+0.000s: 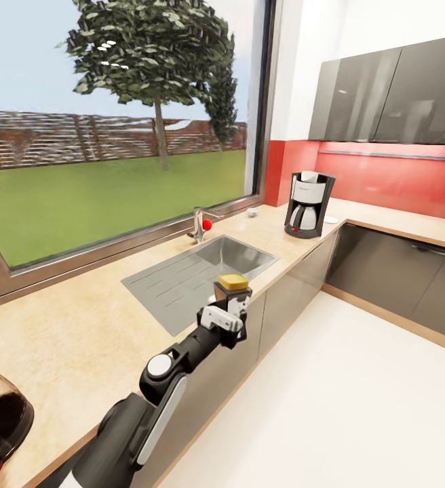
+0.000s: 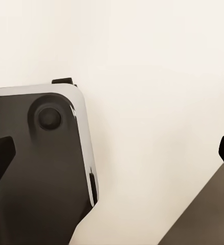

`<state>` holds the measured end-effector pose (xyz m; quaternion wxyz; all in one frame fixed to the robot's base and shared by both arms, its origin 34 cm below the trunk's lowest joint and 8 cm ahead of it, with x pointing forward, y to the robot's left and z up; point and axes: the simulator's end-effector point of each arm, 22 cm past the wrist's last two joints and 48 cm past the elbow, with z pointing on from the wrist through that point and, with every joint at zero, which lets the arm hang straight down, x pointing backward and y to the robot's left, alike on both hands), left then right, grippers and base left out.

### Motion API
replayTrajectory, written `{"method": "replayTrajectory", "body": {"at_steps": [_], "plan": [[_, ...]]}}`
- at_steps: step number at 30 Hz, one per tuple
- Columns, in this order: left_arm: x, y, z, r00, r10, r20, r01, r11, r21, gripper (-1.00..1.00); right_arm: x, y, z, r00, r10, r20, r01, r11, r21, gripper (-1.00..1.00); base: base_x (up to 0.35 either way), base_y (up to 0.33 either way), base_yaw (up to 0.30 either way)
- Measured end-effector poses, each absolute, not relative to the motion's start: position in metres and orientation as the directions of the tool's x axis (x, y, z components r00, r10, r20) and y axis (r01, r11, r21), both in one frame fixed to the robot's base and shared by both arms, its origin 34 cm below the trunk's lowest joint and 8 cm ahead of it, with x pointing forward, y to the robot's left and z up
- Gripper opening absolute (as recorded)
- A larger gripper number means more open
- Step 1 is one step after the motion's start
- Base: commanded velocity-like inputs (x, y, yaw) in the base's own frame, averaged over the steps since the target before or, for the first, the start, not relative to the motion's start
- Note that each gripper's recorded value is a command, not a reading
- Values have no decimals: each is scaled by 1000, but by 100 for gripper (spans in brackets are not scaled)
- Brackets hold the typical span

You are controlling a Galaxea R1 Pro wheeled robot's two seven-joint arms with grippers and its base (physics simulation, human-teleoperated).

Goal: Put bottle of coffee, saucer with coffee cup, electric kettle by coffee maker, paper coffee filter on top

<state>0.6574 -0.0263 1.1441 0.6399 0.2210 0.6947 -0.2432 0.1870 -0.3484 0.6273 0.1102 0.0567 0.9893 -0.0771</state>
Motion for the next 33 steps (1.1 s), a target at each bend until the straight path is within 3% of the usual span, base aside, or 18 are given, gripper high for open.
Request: {"method": "replayTrajectory", "body": {"at_steps": [11,22,33], "plan": [[657,-25,1143,-82,0,-997,619,784,-51,-100,186,-348,627,-969,96,-226,130,982,-141,100,43,0,0],[657,-24,1139,-90,6,-996,615,787,-51,-100,186,-347,627,-970,94,-224,127,982,-139,100,306,-7,0],[659,-22,1137,-93,6,-996,610,790,-52,-100,188,-342,627,-969,96,-228,128,983,-130,100,255,-166,0]]}}
